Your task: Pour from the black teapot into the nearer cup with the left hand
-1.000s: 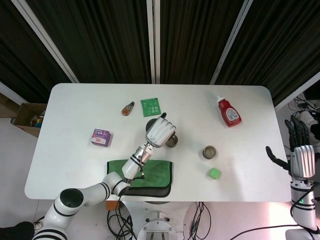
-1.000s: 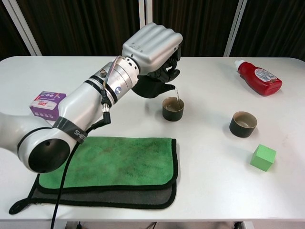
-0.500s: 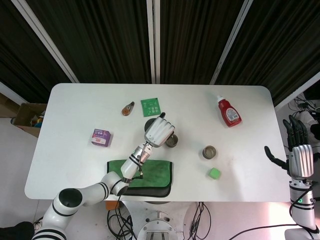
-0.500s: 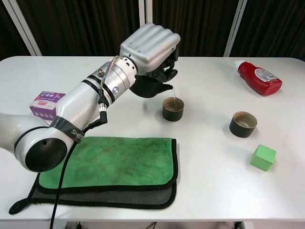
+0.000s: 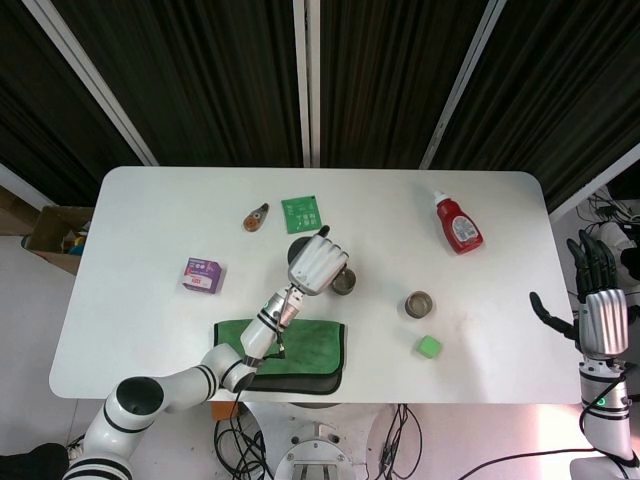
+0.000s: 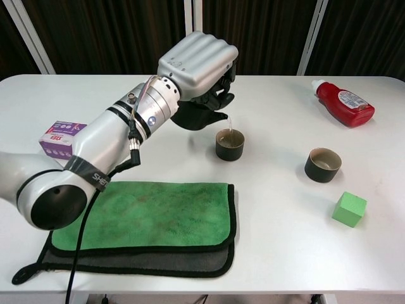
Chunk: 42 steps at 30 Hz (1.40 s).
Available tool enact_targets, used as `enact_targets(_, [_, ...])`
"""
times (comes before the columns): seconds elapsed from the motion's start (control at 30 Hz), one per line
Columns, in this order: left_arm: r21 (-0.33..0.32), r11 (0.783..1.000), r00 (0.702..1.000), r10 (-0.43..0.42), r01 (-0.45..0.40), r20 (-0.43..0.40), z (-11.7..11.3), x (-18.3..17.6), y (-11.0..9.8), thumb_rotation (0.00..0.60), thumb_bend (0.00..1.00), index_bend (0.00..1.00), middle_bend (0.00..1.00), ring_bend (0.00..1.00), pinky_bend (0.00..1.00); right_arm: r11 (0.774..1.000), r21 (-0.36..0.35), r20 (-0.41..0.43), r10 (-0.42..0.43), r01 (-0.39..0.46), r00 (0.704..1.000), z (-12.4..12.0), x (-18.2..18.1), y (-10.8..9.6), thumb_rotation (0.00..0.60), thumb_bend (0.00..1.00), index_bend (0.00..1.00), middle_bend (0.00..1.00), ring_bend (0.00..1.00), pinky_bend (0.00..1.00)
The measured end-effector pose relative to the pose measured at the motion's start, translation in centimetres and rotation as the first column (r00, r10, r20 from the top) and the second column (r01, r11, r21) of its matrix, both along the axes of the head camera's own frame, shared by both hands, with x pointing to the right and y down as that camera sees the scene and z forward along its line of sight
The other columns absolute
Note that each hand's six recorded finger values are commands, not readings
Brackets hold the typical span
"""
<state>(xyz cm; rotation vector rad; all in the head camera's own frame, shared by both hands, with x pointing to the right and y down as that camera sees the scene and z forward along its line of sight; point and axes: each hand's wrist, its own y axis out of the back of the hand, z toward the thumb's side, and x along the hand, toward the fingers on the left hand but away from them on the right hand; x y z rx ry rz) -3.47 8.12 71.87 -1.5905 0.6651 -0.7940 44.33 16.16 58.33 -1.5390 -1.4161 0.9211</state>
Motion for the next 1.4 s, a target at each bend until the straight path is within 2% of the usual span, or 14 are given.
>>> enact_targets(1.1, [-0.015,1.000,1.000,-0.018,0.018,0.003,0.36,-0.23,-0.02,0.600,0.40,1.00,1.00,1.00,0.46,1.000,-0.005,0.001,-0.001,0.001,1.000,0.16,0.01,0.10,0.600,0.23,0.00,0.00,0.00,0.00])
enact_targets(1.27, [-0.038,0.999,0.999,-0.037,0.036,-0.014,0.45,-0.30,0.02,0.600,0.40,1.00,1.00,1.00,0.46,1.000,-0.007,0.001,-0.003,0.003,1.000,0.18,-0.06,0.11,0.600,0.23,0.00,0.00,0.00,0.00])
enact_targets(1.4, [-0.087,0.993,0.995,-0.083,0.079,-0.047,0.57,-0.42,-0.17,0.600,0.40,1.00,1.00,1.00,0.45,1.000,-0.009,0.000,-0.005,0.005,1.000,0.19,-0.12,0.11,0.600,0.23,0.00,0.00,0.00,0.00])
